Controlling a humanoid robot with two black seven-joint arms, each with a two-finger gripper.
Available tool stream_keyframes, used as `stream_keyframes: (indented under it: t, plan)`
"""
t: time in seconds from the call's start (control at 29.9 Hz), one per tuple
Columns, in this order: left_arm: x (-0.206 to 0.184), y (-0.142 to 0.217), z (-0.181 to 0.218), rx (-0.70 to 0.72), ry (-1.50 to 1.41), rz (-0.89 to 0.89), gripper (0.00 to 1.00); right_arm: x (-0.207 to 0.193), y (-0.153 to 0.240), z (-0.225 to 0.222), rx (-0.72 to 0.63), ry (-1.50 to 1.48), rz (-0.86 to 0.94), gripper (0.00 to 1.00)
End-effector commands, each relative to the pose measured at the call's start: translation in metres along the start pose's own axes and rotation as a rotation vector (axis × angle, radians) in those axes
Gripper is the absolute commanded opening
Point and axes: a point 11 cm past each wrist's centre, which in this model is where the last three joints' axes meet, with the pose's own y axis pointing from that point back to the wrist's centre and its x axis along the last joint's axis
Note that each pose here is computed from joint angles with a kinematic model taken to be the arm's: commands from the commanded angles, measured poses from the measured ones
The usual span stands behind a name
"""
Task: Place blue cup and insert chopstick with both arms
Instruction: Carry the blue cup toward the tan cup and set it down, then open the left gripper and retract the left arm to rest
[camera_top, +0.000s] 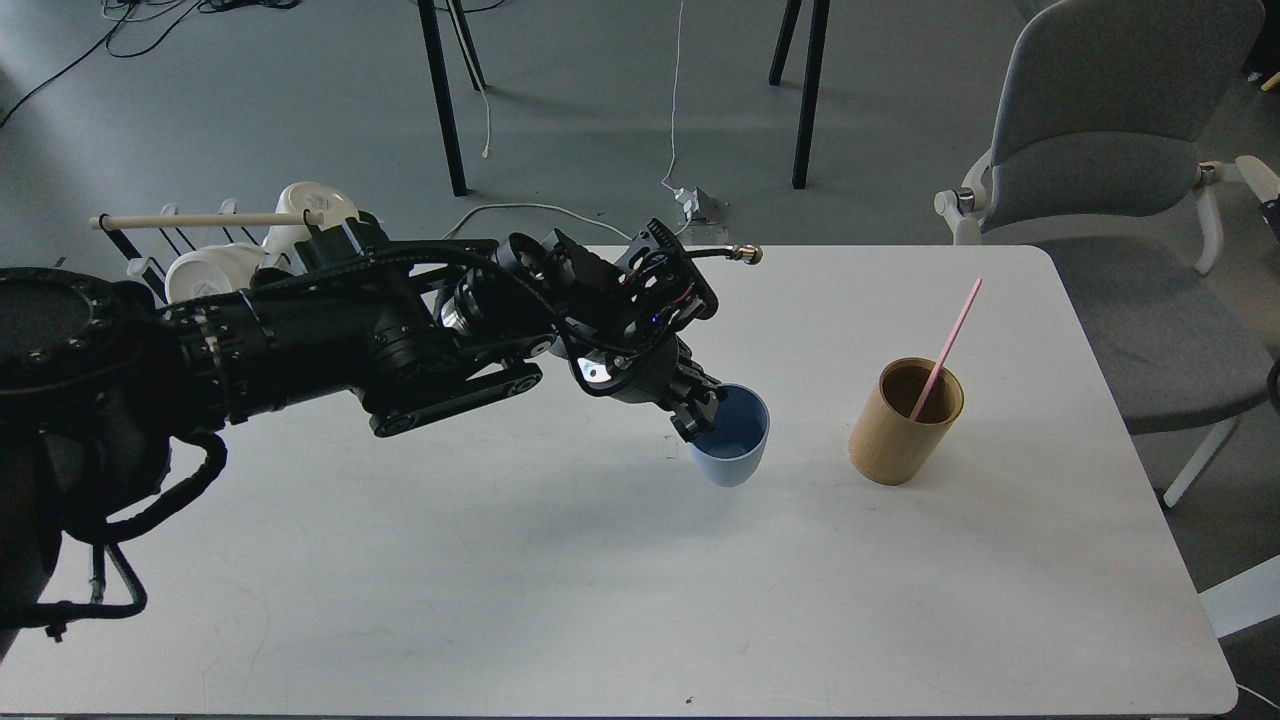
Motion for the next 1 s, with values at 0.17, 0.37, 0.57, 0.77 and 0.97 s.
stream_keyframes:
  t: [0.17, 0.37, 0.57, 0.77, 0.97]
  plan:
    - [-0.022, -0.015, 0.006, -0.022, 0.045, -0.028, 0.06, 0.009, 0.006, -0.004, 0.003, 0.009, 0.019, 0.99]
    - [-0.022, -0.018, 0.003, -0.003, 0.05, -0.03, 0.08, 0.011, 0.008, -0.004, 0.002, 0.009, 0.024, 0.99]
    - [-0.023, -0.018, 0.003, -0.003, 0.053, -0.03, 0.11, 0.013, 0.01, -0.003, 0.001, 0.009, 0.03, 0.99]
    - [-0.018, -0.016, 0.003, -0.006, 0.063, -0.014, 0.37, 0.017, 0.012, -0.002, 0.001, 0.011, 0.037, 0.99]
    - [0.013, 0.009, -0.013, -0.025, 0.175, 0.123, 0.6, 0.016, 0.012, -0.006, 0.004, 0.016, 0.036, 0.99]
